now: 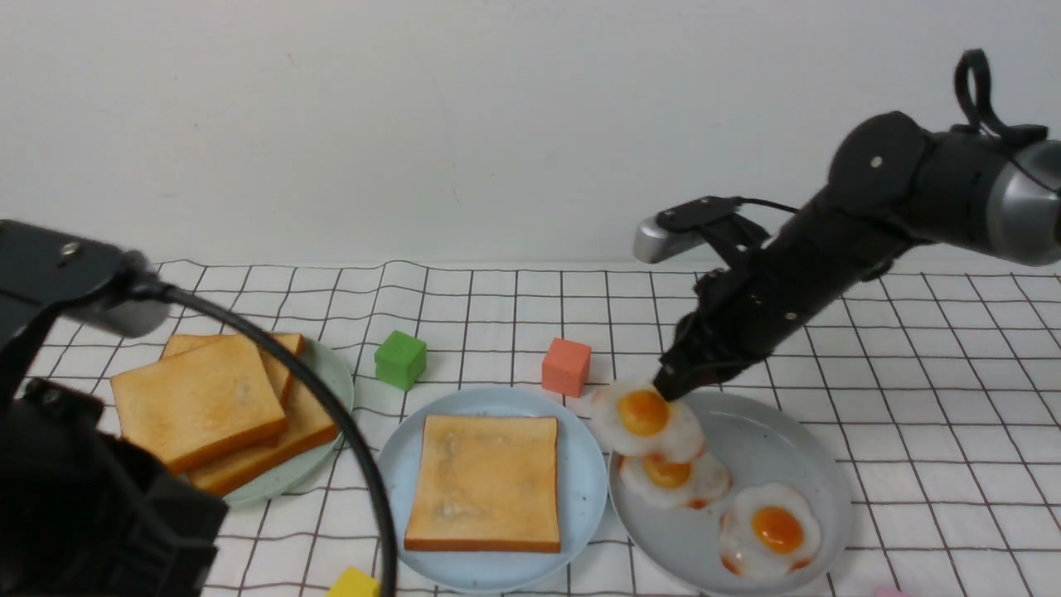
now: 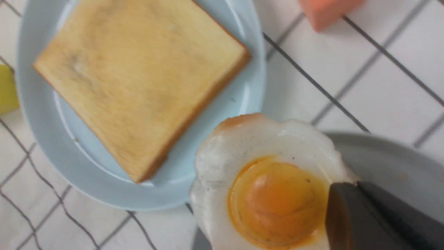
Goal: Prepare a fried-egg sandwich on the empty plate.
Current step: Use the right arm to place the fried egg on the slice of bread in the middle, then use the left arm to grab a slice of bread
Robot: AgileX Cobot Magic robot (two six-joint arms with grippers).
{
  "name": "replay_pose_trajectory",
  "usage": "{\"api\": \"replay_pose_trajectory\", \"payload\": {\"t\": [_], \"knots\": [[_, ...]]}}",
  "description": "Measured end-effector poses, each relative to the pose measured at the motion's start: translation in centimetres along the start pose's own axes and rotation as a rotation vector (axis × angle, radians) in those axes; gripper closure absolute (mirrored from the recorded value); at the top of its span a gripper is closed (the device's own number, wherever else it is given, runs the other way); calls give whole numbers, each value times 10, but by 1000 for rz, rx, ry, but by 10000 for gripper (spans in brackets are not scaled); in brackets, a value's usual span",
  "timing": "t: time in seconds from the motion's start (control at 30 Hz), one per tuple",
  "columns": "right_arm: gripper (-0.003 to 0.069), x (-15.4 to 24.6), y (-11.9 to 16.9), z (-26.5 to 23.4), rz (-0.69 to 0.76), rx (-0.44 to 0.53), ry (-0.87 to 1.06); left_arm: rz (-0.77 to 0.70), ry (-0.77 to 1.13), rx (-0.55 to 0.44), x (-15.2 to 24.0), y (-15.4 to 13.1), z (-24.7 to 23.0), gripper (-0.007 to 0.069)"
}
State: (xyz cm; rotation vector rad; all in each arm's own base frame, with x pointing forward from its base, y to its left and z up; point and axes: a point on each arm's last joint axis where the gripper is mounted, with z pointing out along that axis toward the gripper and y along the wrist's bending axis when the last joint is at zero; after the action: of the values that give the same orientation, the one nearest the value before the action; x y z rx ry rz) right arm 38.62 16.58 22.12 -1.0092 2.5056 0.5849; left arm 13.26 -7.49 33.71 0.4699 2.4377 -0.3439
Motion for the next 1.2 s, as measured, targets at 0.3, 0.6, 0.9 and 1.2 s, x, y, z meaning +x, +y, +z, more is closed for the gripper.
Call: {"api": "replay_pose_trajectory", "payload": {"t": [0.3, 0.6, 0.9, 1.2], "knots": [[648, -44, 57, 59, -108, -84, -41, -44, -72, -40, 12, 4, -26, 638], [606, -37, 56, 91, -82, -59, 19, -55, -134, -34, 8, 4, -27, 634], [320, -55, 83, 12, -162, -63, -47, -149, -162, -43, -16, 5, 3, 628], [217, -44, 142, -141, -284, -30, -239, -378, -43, -172, -43, 42, 72, 628]]}}
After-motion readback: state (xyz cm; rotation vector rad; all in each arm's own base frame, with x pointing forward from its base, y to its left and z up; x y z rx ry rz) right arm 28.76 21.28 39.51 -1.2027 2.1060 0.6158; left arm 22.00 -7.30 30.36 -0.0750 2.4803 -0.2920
